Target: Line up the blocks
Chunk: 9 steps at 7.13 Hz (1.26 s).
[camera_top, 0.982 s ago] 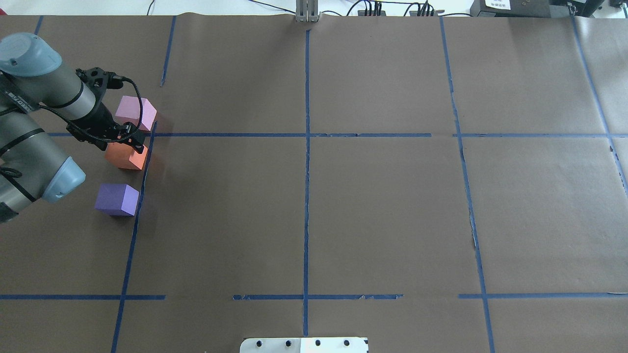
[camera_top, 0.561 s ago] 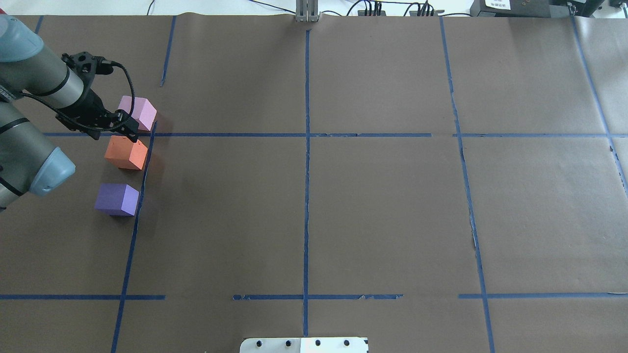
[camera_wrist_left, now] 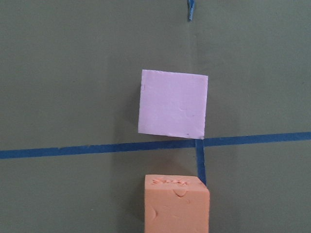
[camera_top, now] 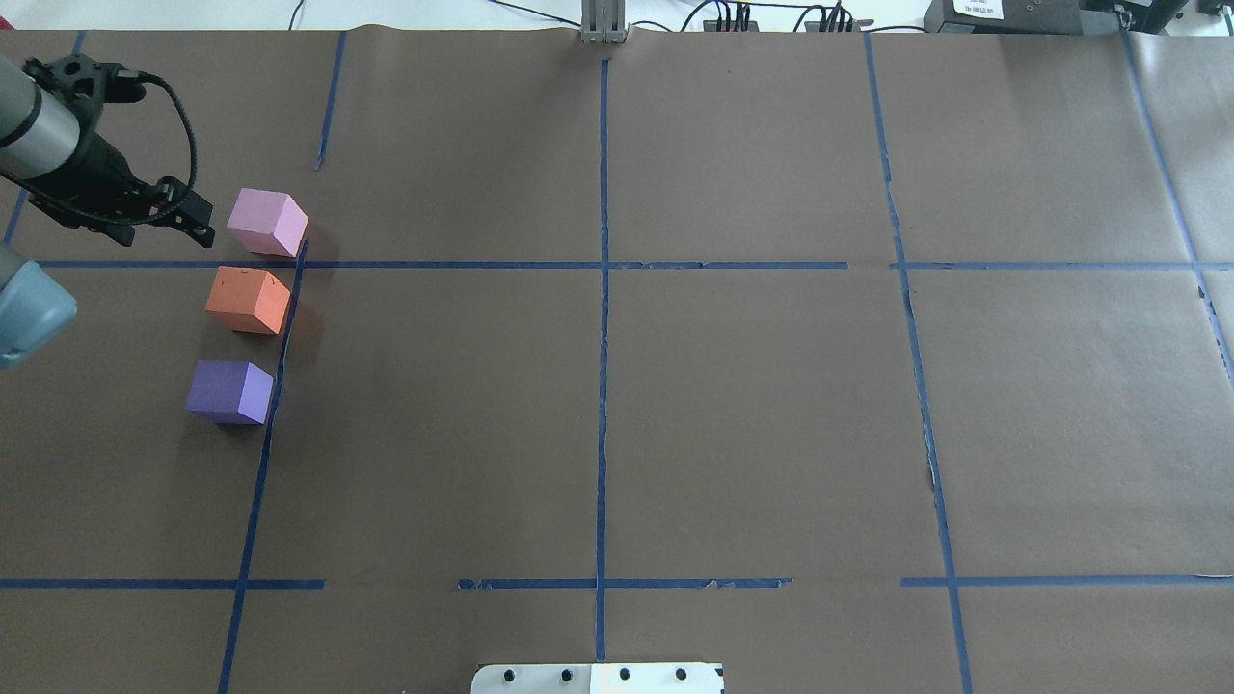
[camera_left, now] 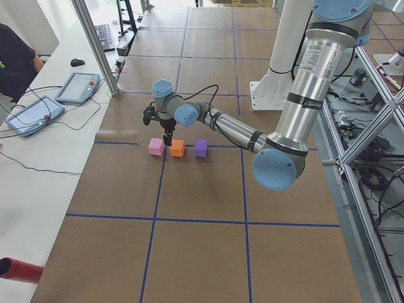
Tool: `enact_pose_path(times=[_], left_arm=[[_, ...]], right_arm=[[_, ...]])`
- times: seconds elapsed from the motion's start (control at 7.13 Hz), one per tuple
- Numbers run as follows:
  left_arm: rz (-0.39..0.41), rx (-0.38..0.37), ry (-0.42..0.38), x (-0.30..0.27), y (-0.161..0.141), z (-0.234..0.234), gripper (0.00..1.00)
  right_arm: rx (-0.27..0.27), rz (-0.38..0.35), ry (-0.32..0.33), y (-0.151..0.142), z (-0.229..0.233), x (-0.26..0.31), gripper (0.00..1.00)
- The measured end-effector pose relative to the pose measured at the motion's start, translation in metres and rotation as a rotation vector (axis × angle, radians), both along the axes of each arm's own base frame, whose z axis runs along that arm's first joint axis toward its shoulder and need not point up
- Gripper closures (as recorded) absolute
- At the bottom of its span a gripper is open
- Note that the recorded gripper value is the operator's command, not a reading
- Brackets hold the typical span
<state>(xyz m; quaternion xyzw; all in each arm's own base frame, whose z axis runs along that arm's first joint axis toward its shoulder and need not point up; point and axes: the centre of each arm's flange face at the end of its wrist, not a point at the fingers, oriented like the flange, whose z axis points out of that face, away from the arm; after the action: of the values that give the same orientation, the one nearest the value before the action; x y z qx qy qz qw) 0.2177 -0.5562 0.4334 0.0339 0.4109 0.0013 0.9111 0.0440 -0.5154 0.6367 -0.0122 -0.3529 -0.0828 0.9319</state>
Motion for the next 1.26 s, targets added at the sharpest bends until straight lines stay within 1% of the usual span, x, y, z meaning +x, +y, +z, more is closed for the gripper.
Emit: enact_pose_path(times=[0.14, 0.42, 0.56, 0.7, 0.84, 0.98, 1.12, 1.26], left_arm=[[-0.031, -0.011, -0.004, -0.024, 0.004, 0.009, 0.0], [-0.108, -0.071, -0.029, -0.078, 0.015, 0.05, 0.0], [-0.133, -0.089, -0.036, -0.097, 0.023, 0.07, 0.0], [-0.127, -0.071, -0.025, -0.114, 0.035, 0.092, 0.0], [-0.083, -0.031, -0.001, -0.134, 0.05, 0.119, 0.0], [-0.034, 0.018, 0.018, -0.16, 0.058, 0.146, 0.0], [0.001, 0.071, 0.015, -0.188, 0.061, 0.169, 0.0], [0.011, 0.102, 0.006, -0.213, 0.064, 0.187, 0.0]], right_arm=[[0.0, 0.0, 0.0, 0.0, 0.0, 0.0, 0.0], [0.0, 0.0, 0.0, 0.0, 0.0, 0.0, 0.0], [0.0, 0.0, 0.0, 0.0, 0.0, 0.0, 0.0], [0.0, 0.0, 0.0, 0.0, 0.0, 0.0, 0.0], [0.0, 0.0, 0.0, 0.0, 0.0, 0.0, 0.0], [0.0, 0.0, 0.0, 0.0, 0.0, 0.0, 0.0], [0.0, 0.0, 0.0, 0.0, 0.0, 0.0, 0.0], [0.0, 0.0, 0.0, 0.0, 0.0, 0.0, 0.0]])
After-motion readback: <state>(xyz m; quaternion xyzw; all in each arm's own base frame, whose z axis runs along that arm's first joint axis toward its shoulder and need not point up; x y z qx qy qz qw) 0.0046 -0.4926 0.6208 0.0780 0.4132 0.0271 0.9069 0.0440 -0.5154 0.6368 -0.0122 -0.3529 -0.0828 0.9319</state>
